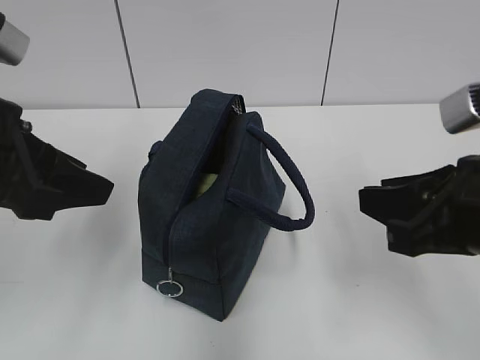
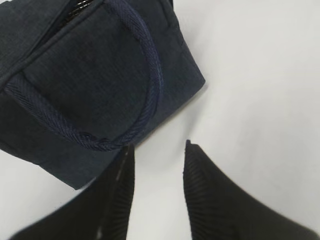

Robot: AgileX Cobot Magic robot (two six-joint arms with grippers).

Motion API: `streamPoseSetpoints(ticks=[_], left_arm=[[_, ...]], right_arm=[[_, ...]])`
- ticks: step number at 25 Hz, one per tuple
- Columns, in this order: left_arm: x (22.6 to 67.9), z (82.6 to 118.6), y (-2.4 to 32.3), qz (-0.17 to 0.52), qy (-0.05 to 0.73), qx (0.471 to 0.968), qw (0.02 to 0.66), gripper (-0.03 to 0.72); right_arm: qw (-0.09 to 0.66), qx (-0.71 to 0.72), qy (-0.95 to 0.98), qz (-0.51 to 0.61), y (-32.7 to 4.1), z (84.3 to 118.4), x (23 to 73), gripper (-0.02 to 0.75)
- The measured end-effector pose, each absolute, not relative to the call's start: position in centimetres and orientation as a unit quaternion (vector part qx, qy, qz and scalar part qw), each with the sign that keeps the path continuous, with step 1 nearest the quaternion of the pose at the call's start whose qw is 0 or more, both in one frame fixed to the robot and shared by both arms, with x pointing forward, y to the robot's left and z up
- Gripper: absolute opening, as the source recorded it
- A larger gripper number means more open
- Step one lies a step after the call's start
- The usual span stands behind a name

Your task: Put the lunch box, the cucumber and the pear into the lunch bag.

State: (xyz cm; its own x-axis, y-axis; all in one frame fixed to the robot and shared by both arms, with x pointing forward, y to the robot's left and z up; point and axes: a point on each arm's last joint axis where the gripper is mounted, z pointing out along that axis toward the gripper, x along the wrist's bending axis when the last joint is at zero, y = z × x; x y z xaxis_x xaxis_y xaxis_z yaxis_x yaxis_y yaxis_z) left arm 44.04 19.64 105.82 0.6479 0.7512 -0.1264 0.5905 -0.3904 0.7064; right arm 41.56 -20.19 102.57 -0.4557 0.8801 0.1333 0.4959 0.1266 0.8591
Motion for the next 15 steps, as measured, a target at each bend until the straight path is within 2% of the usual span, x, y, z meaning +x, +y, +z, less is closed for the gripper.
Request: streamPoseSetpoints(ticks=[7,11,15], left_arm=[[44.0,105.8,19.6,0.108,0.406,0.827,0.375,0.342],[43.9,106.1,19.7,0.111,0.404,0.825,0.379,0.342],[43.8,106.2,19.7,0.112,0.403,0.825,0.379,0.342]], right_arm=[[0.246,0.466,0.717,0.456,-20.4,101.3,40.4,0.27],[0.264,0.435,0.709,0.488,-19.2,102.0,39.9,0.27],[0.244,0.383,0.723,0.521,-17.5,102.0,38.8,0.27]])
